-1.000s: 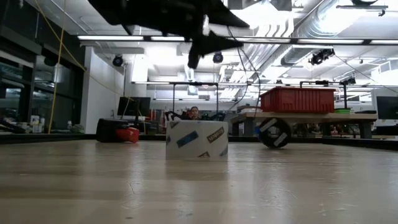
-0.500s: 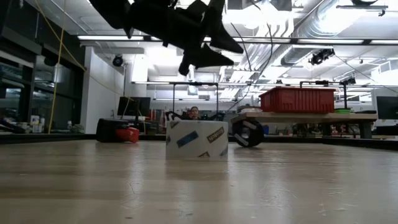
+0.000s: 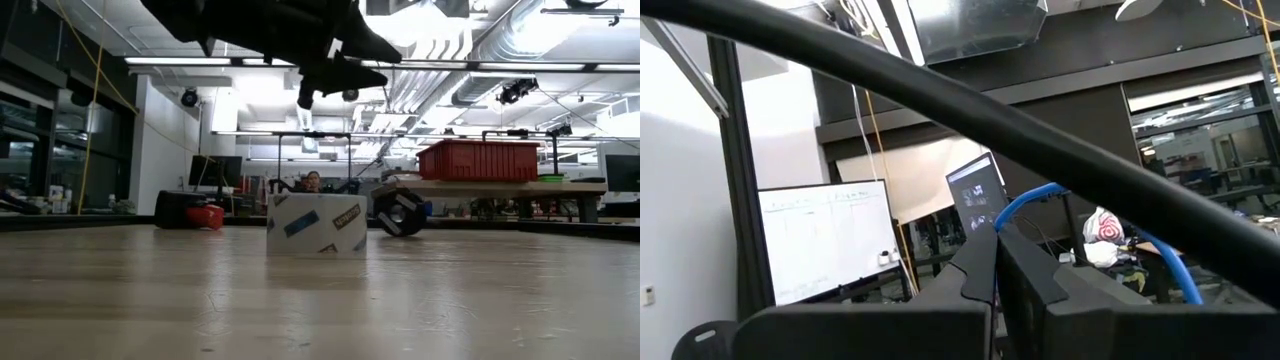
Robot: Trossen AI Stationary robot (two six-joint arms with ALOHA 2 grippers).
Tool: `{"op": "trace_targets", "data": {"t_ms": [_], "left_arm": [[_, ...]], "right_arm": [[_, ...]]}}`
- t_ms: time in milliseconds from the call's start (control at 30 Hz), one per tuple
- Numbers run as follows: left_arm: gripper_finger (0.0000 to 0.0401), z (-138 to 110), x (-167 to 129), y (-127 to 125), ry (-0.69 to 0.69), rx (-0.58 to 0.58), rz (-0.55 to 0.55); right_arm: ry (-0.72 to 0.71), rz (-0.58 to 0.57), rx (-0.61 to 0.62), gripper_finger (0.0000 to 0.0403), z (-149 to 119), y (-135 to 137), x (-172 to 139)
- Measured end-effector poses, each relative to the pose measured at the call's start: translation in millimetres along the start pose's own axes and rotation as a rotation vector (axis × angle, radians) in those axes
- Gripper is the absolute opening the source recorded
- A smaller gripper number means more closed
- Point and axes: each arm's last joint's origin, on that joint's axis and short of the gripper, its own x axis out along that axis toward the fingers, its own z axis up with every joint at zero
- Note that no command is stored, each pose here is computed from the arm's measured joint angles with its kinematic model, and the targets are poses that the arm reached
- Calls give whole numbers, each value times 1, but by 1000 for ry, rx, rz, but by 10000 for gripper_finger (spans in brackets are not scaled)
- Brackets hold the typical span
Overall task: Coil cords
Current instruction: Uncoil the blue wire from the spool
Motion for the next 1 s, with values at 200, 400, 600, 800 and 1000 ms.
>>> {"op": "trace_targets", "data": {"t_ms": [200,400,600,800,1000], "left_arm": [[172,4,0,0,-55,99,45],[172,29,4,-9,-121,222,26],[172,46,7,-13,-151,336,31],[172,39,8,-8,-72,335,53],[172,36,8,-6,-38,345,80]], "right_arm": [[0,0,0,0,0,0,0],[7,-2,0,0,-1,0,0],[15,-4,0,0,-1,-1,0],[15,-4,-1,0,-1,-1,0],[15,-4,-6,0,-1,-1,0]]}}
